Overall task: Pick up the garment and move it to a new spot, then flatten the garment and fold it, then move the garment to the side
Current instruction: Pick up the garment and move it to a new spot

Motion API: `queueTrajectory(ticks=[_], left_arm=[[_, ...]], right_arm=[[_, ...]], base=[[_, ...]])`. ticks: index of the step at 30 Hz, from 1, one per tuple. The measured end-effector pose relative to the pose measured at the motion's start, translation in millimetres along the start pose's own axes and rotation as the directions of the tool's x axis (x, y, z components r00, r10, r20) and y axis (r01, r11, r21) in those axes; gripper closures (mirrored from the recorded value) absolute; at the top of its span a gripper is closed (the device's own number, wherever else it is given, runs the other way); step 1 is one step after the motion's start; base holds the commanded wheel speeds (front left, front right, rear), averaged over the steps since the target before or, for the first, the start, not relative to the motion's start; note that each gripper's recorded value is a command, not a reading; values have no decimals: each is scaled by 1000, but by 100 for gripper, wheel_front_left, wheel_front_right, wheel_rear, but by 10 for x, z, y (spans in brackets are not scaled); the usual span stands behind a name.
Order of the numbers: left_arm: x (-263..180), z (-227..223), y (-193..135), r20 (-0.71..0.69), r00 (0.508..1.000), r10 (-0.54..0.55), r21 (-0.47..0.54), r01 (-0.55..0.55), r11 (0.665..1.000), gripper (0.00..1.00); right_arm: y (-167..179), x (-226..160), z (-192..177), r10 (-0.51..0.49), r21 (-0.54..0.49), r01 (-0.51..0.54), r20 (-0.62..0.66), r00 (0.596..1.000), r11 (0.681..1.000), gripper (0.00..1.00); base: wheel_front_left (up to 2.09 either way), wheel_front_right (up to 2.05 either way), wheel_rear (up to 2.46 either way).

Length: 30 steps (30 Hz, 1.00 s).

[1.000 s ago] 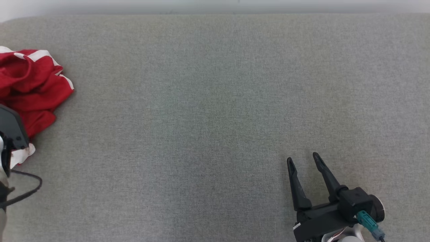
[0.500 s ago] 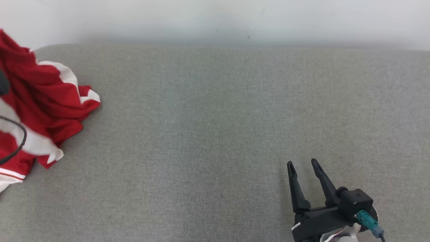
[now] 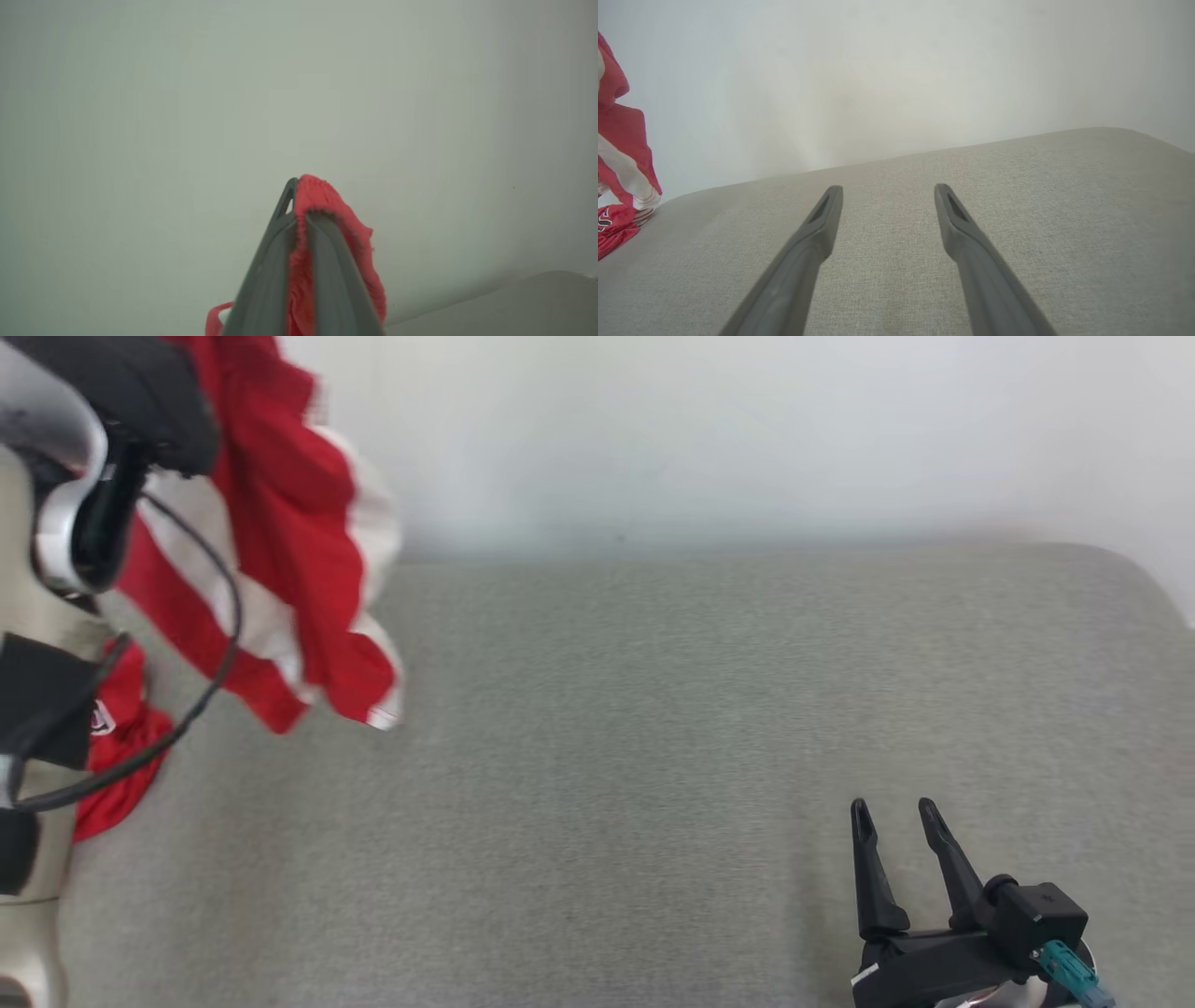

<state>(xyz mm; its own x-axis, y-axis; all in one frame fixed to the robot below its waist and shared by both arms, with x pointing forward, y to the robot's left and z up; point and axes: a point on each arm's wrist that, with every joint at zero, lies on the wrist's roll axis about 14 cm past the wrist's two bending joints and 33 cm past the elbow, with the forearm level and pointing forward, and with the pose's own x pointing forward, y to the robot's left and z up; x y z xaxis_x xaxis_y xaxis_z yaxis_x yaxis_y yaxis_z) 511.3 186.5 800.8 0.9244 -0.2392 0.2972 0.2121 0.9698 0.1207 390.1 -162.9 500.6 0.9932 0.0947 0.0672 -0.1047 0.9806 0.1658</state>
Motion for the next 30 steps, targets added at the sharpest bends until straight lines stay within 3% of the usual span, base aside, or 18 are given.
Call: queueTrajectory(ticks=[1,6,14,20,25,30], left_arm=[[75,134,-307,47,996,-75,-46,77,996,100],[216,279,-1035,107,966,-233,-110,245,963,100],[357,48,-1962,117,923,-367,-176,383,907,100],[265,-1003,-2277,-109,898,-426,-298,380,876,100],[-202,-1944,-2412,-346,801,-489,-436,324,840,100],[-643,-2380,-2322,-457,738,-497,-465,278,841,100]], right_arm=[[-97,-75,36,-30,-3,31,9,999,1000,0],[-317,-257,105,-100,-7,100,27,995,995,0],[-608,-474,178,-197,-7,197,46,979,980,0],[-709,-449,133,-226,-9,226,32,974,974,0],[-665,-363,40,-210,-5,210,5,978,978,0],[-523,-231,-16,-162,1,162,-8,987,987,0]], base=[[0,0,0],[0,0,0],[0,0,0],[0,0,0],[0,0,0],[0,0,0]])
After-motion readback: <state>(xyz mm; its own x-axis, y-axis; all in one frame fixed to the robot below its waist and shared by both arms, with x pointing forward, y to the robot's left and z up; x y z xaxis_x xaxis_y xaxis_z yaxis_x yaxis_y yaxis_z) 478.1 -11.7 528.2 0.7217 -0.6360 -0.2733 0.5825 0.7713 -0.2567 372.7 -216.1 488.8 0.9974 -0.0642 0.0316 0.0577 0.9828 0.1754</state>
